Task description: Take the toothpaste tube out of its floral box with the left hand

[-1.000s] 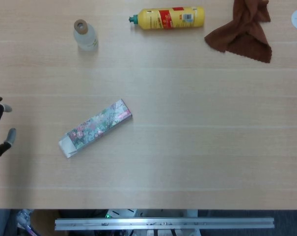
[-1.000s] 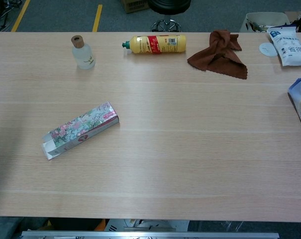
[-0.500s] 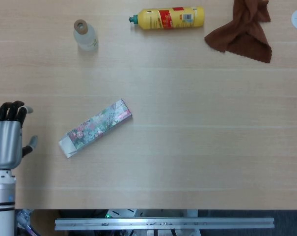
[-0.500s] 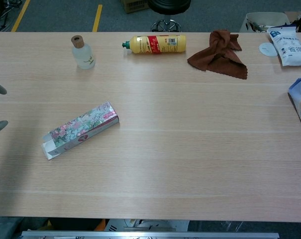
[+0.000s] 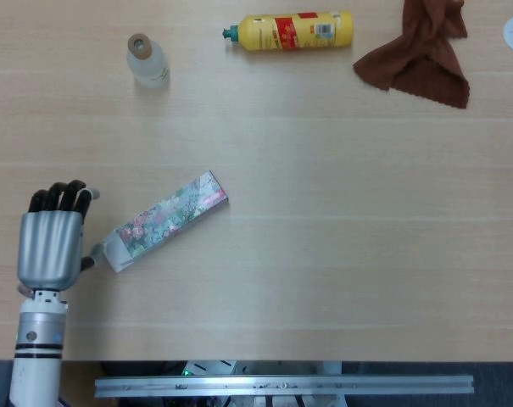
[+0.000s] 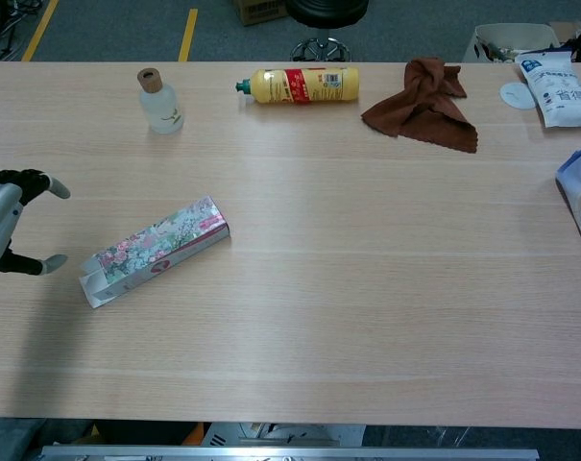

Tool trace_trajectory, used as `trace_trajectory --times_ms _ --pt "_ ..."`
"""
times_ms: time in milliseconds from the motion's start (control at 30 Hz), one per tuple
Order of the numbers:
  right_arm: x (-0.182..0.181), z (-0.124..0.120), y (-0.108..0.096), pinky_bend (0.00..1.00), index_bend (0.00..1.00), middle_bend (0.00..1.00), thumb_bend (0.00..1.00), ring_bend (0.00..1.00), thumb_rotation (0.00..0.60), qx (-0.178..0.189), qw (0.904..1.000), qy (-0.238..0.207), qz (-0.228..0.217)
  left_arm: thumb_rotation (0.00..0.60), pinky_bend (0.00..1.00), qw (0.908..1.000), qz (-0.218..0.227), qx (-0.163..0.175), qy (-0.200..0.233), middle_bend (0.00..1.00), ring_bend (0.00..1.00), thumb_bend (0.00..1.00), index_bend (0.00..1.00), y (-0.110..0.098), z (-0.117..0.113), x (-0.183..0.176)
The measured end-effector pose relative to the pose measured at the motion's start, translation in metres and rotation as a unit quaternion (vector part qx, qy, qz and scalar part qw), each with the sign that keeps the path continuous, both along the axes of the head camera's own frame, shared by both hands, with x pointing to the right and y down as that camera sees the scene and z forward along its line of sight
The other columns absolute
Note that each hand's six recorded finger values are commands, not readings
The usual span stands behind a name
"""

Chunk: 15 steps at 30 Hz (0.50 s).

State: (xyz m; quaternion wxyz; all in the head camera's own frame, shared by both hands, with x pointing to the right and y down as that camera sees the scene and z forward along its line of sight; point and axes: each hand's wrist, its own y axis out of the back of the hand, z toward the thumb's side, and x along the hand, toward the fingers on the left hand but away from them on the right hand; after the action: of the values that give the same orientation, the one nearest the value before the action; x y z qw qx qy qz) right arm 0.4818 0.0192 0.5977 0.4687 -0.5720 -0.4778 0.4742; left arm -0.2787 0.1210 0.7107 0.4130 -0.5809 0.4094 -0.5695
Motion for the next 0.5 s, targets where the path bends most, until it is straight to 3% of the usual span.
trace_trajectory --times_ms 167,233,333,500 --pt "0.004 0.003 -0.001 0.36 0.46 0.37 0.41 0.28 0.6 -0.004 1.0 -0.006 0.0 0.576 0.28 0.9998 0.014 -0.014 -0.004 0.24 0.23 0.1 0.28 -0.001 0.009 0.016" --pt "0.005 0.004 -0.001 0.36 0.46 0.37 0.41 0.28 0.6 -0.005 0.9999 -0.009 -0.001 0.511 0.28 0.9996 0.017 -0.021 -0.004 0.24 0.23 0.09 0.28 -0.002 0.013 0.023" --pt "0.008 0.006 -0.001 0.36 0.46 0.37 0.41 0.28 0.6 -0.007 0.9999 -0.013 -0.001 0.339 0.28 0.9993 0.019 -0.031 -0.009 0.24 0.23 0.09 0.28 -0.004 0.017 0.03" --pt "0.012 0.009 0.0 0.36 0.46 0.37 0.41 0.28 0.6 -0.01 0.9997 -0.02 0.001 0.159 0.28 0.9989 0.015 -0.04 -0.021 0.24 0.23 0.09 0.27 -0.009 0.021 0.039"
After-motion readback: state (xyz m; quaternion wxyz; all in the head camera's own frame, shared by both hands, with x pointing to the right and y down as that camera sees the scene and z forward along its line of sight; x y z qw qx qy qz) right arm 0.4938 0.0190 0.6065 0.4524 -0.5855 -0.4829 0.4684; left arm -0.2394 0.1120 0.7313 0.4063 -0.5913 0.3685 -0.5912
